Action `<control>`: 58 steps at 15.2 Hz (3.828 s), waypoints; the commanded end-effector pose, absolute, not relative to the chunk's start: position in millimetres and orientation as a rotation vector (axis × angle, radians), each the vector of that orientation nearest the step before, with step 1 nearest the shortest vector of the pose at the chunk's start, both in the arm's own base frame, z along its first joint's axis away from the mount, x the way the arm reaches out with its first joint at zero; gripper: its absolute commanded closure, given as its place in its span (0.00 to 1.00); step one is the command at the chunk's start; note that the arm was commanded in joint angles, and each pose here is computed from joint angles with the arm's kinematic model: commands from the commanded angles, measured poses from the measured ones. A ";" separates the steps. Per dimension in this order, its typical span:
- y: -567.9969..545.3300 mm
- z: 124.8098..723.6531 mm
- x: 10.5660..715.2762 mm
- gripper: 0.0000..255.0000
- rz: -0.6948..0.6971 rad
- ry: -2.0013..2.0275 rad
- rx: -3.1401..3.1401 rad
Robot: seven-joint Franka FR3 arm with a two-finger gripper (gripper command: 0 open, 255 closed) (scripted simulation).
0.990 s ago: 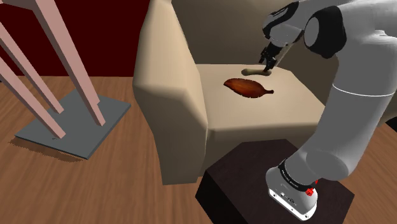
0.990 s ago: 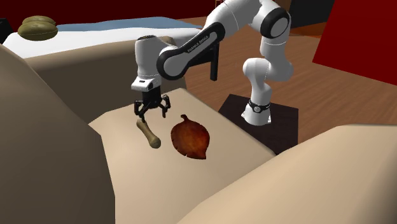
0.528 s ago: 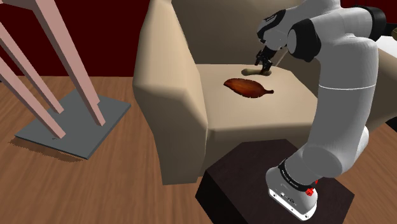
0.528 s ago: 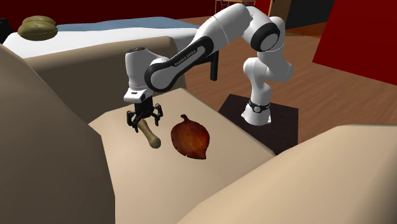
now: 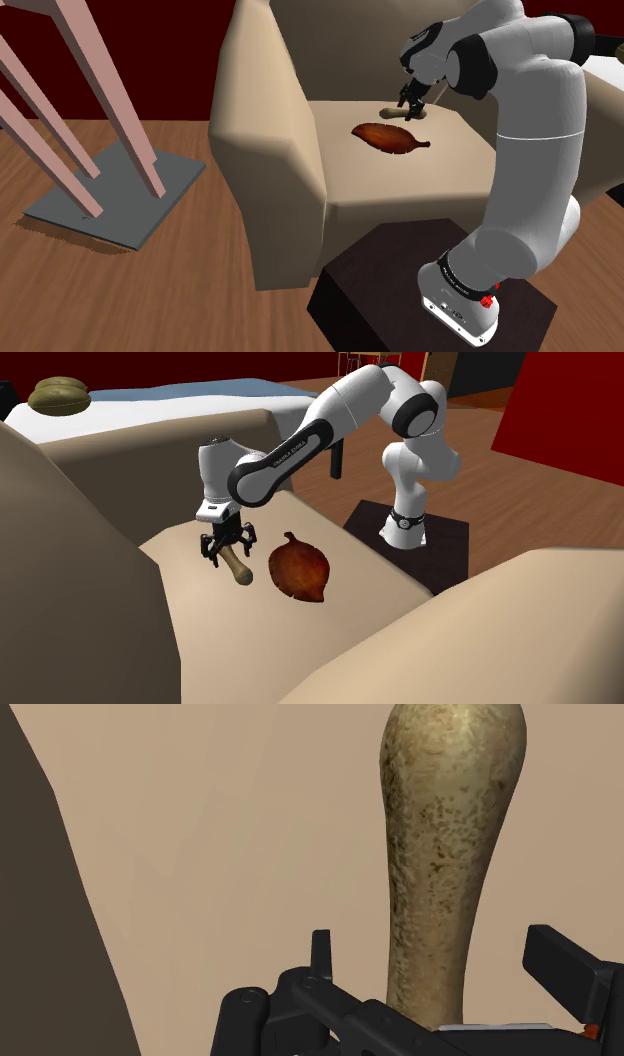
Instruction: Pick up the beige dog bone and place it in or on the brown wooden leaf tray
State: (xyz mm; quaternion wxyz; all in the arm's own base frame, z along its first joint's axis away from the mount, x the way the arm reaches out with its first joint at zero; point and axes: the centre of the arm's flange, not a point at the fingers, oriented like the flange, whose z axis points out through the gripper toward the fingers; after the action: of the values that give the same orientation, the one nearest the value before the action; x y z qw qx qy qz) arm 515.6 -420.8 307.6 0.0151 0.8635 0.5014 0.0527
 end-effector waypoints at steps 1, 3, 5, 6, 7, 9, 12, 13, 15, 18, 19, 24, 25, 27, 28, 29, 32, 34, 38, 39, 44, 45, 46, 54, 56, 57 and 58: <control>-420.8 307.5 515.6 0.00 0.164 1.560 2.687; -420.8 307.5 515.6 0.00 0.164 1.560 2.687; -420.8 307.5 515.6 1.00 0.164 1.560 2.687; -420.8 307.5 515.6 1.00 0.164 1.560 2.687; -420.8 307.5 515.6 1.00 0.164 1.560 2.687; -420.8 307.5 515.6 1.00 0.164 1.560 2.687; -420.8 307.5 515.6 1.00 0.164 1.560 2.687; -420.8 307.5 515.6 1.00 0.164 1.560 2.687; -420.8 318.0 515.6 1.00 0.164 1.560 2.687; -420.8 333.9 515.6 1.00 0.164 1.560 2.687; -420.8 339.1 515.6 1.00 0.164 1.560 2.687; -420.8 365.5 515.6 1.00 0.164 1.560 2.687; -420.8 370.8 515.6 1.00 0.164 1.560 2.687; -420.8 381.4 515.6 1.00 0.164 1.560 2.687; -420.8 386.7 515.6 1.00 0.164 1.560 2.687; -420.8 392.0 515.6 1.00 0.164 1.560 2.687; -420.8 407.8 515.6 1.00 0.164 1.560 2.687; -408.8 409.0 510.2 1.00 0.164 1.560 2.687; -360.6 410.1 488.6 1.00 0.164 1.560 2.687; -348.6 410.4 483.2 1.00 0.164 1.560 2.687; -288.4 411.7 456.2 1.00 0.164 1.560 2.687; -276.4 412.0 450.8 1.00 0.164 1.560 2.687; -264.3 412.3 445.4 1.00 0.164 1.560 2.687; -243.9 375.8 436.2 1.00 0.164 1.560 2.687; -243.9 365.2 436.2 1.00 0.164 1.560 2.687; -243.9 360.0 436.2 1.00 0.164 1.560 2.687; -243.9 354.7 436.2 1.00 0.164 1.560 2.687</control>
State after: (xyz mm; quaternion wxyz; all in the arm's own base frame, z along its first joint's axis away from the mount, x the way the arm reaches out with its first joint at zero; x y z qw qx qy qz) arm 436.4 -243.3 359.4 0.0150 0.8634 0.5016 0.0527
